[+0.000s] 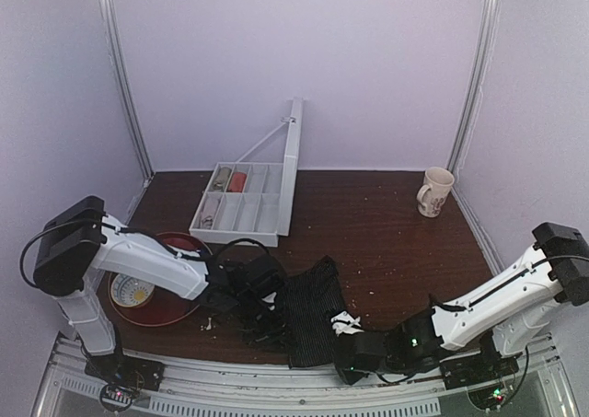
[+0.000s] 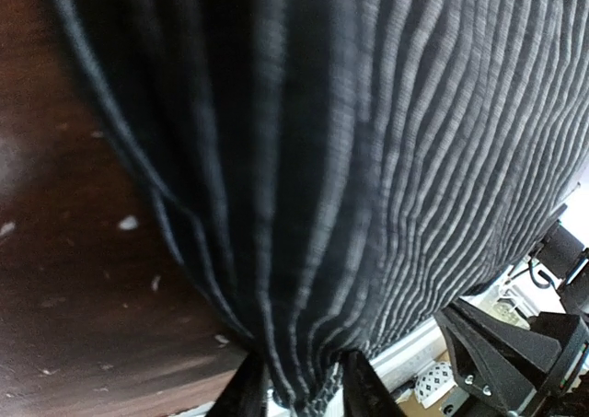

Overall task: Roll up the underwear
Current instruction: Pick up the underwear from the center of the board.

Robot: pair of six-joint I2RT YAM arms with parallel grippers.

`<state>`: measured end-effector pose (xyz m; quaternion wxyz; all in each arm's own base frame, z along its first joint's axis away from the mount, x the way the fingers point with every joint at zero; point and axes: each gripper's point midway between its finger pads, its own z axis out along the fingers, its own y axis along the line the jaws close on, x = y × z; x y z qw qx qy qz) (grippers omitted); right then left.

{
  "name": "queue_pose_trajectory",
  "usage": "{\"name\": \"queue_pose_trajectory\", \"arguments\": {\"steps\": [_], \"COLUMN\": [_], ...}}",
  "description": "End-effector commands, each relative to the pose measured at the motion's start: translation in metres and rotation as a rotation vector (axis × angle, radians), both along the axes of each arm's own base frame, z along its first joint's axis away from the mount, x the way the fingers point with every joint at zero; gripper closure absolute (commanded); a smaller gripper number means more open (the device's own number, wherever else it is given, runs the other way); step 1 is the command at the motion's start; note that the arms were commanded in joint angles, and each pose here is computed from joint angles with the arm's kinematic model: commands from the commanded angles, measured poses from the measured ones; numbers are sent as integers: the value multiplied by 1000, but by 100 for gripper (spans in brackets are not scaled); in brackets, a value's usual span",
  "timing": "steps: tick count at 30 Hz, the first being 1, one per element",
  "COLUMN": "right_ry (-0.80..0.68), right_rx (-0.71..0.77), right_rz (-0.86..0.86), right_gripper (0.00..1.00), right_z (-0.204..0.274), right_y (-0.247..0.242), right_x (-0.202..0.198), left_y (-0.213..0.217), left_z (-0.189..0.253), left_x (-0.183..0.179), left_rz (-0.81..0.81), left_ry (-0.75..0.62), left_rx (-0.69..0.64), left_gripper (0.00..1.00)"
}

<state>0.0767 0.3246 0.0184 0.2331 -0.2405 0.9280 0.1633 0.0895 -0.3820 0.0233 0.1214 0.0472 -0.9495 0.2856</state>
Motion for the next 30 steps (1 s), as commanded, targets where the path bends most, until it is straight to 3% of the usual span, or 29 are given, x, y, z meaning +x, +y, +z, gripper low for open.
{"name": "queue_pose_trajectory", "arguments": {"steps": [1, 8, 10, 15, 17, 24, 30], "right_ry": [28, 21, 8, -18, -23, -27, 16], "right_rx": [-56, -42, -21, -15, 4, 65, 42], "right_rz": [-21, -24, -23, -13, -10, 2, -14], "right_gripper": [100, 100, 100, 100, 100, 100, 100], "right_z": [-18, -9, 1, 18, 24, 35, 11], "right_y": [-6, 3, 5, 8, 11, 28, 27], "right_x": [-2, -1, 1, 4, 5, 8, 6], "left_y": [-12, -12, -12, -12, -13, -14, -17], "left_z": [7, 2, 0, 1, 5, 8, 23], "left_x": [1, -1, -1, -1, 0, 2, 8], "left_rz": [-8, -9, -7, -6, -14, -27, -43], "left_ry": [-1, 14, 19, 17, 7, -6, -47], "left_rx": [-35, -30, -32, -29, -27, -22, -19], "left_gripper": [56, 60, 66, 95, 100, 100, 100]}}
